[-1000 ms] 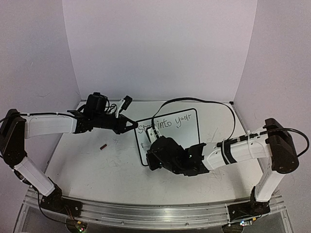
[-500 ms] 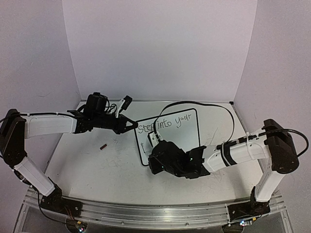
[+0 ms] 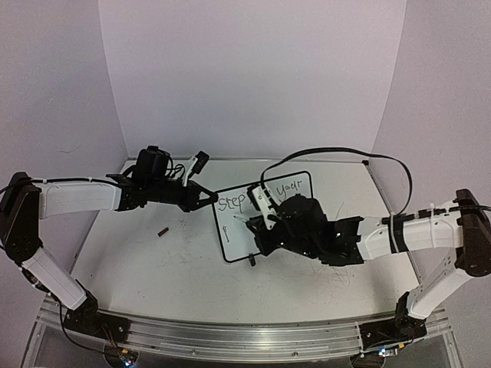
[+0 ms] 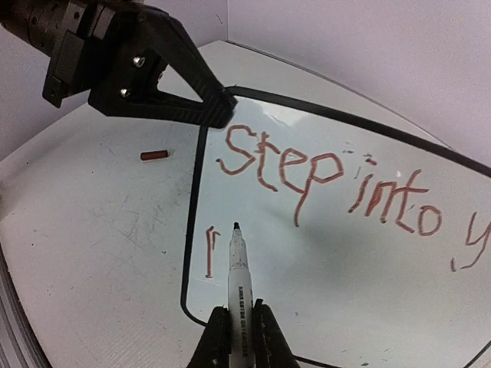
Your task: Write a sentence on the whiteboard
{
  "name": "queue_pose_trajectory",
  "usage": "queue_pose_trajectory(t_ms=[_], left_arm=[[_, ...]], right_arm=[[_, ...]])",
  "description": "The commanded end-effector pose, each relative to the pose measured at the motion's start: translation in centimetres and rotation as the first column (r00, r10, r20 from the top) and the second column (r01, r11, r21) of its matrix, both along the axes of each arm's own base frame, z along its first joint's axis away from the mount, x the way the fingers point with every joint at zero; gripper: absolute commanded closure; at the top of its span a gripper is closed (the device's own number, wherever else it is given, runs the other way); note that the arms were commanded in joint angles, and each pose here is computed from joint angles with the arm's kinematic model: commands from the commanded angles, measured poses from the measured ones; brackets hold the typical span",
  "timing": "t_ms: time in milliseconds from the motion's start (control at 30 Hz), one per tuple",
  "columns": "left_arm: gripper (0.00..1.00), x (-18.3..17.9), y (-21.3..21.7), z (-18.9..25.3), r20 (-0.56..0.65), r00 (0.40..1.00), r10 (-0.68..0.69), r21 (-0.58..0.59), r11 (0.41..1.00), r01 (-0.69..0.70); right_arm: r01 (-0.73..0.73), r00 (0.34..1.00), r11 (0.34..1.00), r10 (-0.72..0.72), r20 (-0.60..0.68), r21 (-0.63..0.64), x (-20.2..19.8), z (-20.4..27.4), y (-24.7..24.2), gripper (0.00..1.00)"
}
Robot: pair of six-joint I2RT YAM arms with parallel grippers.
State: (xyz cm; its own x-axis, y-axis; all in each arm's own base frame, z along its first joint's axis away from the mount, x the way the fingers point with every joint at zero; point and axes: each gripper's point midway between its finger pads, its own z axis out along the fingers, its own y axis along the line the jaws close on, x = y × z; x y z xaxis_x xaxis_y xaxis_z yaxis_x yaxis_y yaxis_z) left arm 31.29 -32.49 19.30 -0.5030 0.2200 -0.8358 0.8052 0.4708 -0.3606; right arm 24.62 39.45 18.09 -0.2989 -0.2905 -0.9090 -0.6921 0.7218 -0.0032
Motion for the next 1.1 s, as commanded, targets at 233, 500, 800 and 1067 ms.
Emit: queue_pose_trajectory(t_ms=[233, 500, 800, 1067], left_arm=[[1.0, 1.1, 1.0, -2.0, 0.03, 0.998, 0.061, 0.092, 0.994, -0.063], [1.0, 1.0, 1.0, -1.8, 0.026, 0.998, 0.057, 0.086, 0.995, -0.059], [1.0, 1.0, 0.9, -1.8, 0.024, 0.998, 0.055, 0.083, 0.995, -0.057], [1.0, 0.8, 0.9, -1.4, 0.028, 0.998, 0.053, 0.076, 0.996, -0.055]], right_arm=[[-0.061, 0.979, 0.998, 0.059, 0.194, 0.003, 0.6, 1.7, -1.9, 1.0], [-0.125, 0.982, 0.992, 0.124, 0.144, -0.005, -0.6, -0.2, 1.0, 1.0], [-0.085, 0.987, 0.996, 0.087, 0.138, -0.026, 0.1, -1.1, 2.3, 1.0], [-0.075, 0.988, 0.997, 0.079, 0.136, -0.036, 0.6, -1.7, 3.0, 1.0]])
